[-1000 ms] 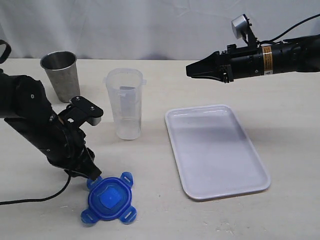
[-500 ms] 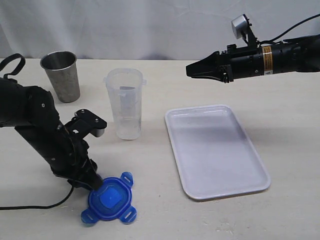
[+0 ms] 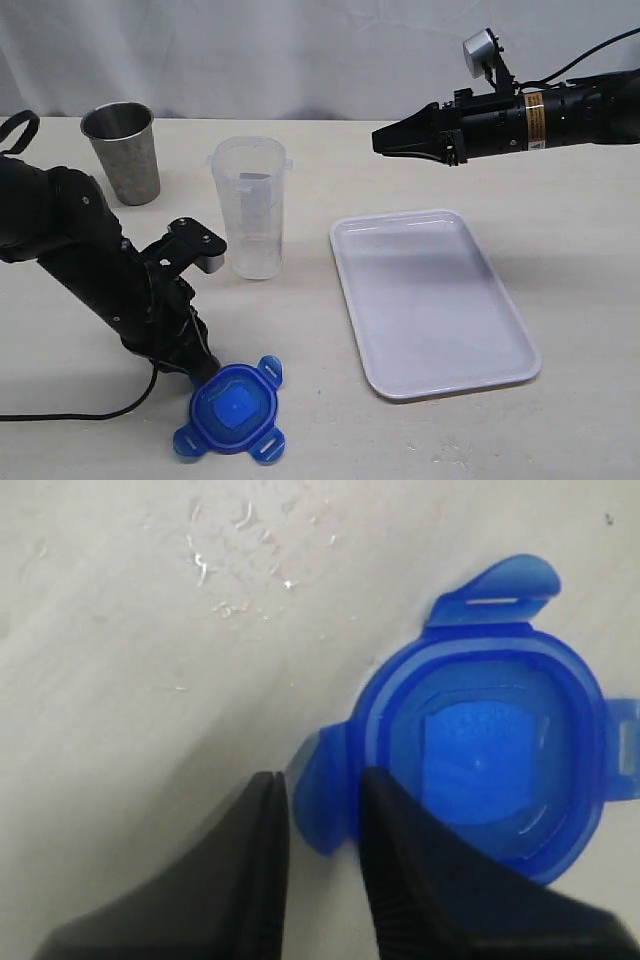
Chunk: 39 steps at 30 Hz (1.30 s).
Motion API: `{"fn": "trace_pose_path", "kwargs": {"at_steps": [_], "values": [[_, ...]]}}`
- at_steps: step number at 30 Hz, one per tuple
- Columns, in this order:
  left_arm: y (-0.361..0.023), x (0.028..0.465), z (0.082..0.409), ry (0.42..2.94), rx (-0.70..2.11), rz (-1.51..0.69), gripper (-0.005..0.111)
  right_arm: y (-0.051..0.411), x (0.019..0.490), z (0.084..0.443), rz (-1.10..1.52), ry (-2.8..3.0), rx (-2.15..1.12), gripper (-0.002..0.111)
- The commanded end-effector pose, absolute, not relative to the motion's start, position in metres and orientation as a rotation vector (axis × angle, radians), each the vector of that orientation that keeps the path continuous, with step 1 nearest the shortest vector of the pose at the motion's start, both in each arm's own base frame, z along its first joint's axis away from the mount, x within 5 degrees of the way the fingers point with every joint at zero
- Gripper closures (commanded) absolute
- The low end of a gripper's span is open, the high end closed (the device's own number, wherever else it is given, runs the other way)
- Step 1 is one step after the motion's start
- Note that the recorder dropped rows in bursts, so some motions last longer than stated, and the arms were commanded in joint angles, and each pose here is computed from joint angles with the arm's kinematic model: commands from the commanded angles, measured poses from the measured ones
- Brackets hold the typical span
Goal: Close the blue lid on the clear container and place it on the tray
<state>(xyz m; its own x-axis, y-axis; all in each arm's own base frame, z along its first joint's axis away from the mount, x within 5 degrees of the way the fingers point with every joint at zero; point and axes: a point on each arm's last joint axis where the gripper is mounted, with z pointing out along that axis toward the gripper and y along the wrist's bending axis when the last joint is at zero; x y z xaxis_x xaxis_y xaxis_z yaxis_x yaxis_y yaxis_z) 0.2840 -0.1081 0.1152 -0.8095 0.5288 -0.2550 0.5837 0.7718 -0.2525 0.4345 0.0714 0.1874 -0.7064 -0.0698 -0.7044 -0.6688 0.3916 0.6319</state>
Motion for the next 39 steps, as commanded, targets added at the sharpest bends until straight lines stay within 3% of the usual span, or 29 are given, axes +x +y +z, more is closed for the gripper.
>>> {"fn": "trace_pose_path", "kwargs": {"at_steps": [1,9,17,25,30,39], "values": [[-0.109,0.281,0.114,2.817,0.904,-0.515,0.083,0.070,0.434,0.188,1.322,2.062,-0.634,0.061],[-0.109,0.280,0.113,2.823,0.897,-0.527,0.074,0.070,0.434,0.188,1.322,2.062,-0.634,0.061],[-0.109,0.282,0.092,2.875,0.880,-0.518,0.075,0.070,0.434,0.188,1.321,2.061,-0.636,0.061],[-0.112,0.285,0.101,2.859,0.973,-0.560,0.107,0.070,0.434,0.188,1.321,2.061,-0.636,0.061],[-0.116,0.290,0.111,2.842,1.024,-0.606,0.107,0.070,0.434,0.188,1.321,2.061,-0.636,0.061],[-0.110,0.289,0.153,2.705,1.094,-0.481,0.107,0.070,0.434,0.188,1.320,2.060,-0.638,0.061]]}}
